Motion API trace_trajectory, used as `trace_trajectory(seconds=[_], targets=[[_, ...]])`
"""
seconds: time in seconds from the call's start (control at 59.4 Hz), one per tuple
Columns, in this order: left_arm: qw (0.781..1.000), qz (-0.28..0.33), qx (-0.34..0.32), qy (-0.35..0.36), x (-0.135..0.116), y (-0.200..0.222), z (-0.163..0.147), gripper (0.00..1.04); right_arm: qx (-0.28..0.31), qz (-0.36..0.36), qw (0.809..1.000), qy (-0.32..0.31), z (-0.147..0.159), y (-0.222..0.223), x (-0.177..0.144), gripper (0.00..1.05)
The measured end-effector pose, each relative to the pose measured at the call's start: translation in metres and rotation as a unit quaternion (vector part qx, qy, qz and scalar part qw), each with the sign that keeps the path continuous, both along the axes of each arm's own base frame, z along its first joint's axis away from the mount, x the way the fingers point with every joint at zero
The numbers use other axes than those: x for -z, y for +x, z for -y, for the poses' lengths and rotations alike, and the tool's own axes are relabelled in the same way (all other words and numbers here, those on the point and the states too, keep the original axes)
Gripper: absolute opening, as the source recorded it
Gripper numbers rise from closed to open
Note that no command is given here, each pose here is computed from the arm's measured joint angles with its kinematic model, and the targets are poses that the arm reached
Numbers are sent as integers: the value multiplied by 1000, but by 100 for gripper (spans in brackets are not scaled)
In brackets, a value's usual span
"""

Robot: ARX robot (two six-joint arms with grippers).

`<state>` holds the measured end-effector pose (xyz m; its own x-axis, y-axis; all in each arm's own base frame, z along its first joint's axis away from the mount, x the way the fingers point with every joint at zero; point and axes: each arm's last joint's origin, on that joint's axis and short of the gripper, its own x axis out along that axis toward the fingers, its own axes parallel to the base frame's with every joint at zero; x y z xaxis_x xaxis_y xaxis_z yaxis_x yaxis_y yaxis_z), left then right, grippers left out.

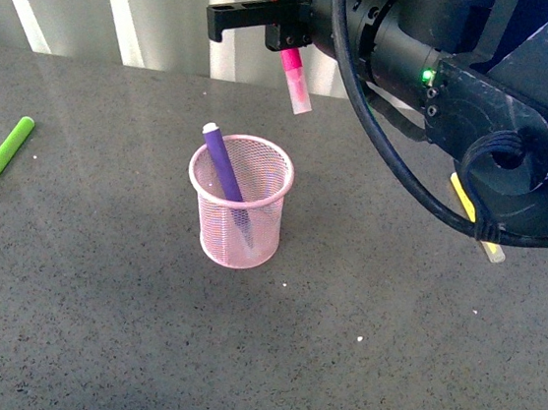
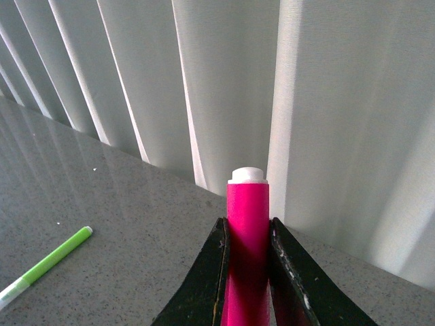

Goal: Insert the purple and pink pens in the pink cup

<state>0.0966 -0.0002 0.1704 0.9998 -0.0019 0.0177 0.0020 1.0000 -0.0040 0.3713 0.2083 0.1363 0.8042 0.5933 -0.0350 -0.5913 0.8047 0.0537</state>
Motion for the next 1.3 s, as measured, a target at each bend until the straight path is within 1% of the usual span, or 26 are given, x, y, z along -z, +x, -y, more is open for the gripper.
trace_trajectory(seconds=[0.236, 0.522, 1.027, 1.296], targets=[[1000, 0, 0, 0, 0, 0, 0, 98, -11, -14, 999, 36, -14, -2, 1, 12], [1000, 0, 0, 0, 0, 0, 0, 98, -29, -35, 998, 35, -30, -10, 19, 12], [1000, 0, 0, 0, 0, 0, 0, 98, -32, -46, 998, 17, -30, -13, 35, 12], [1000, 0, 0, 0, 0, 0, 0, 98, -24, -49, 998, 4, -29, -14, 44, 12]])
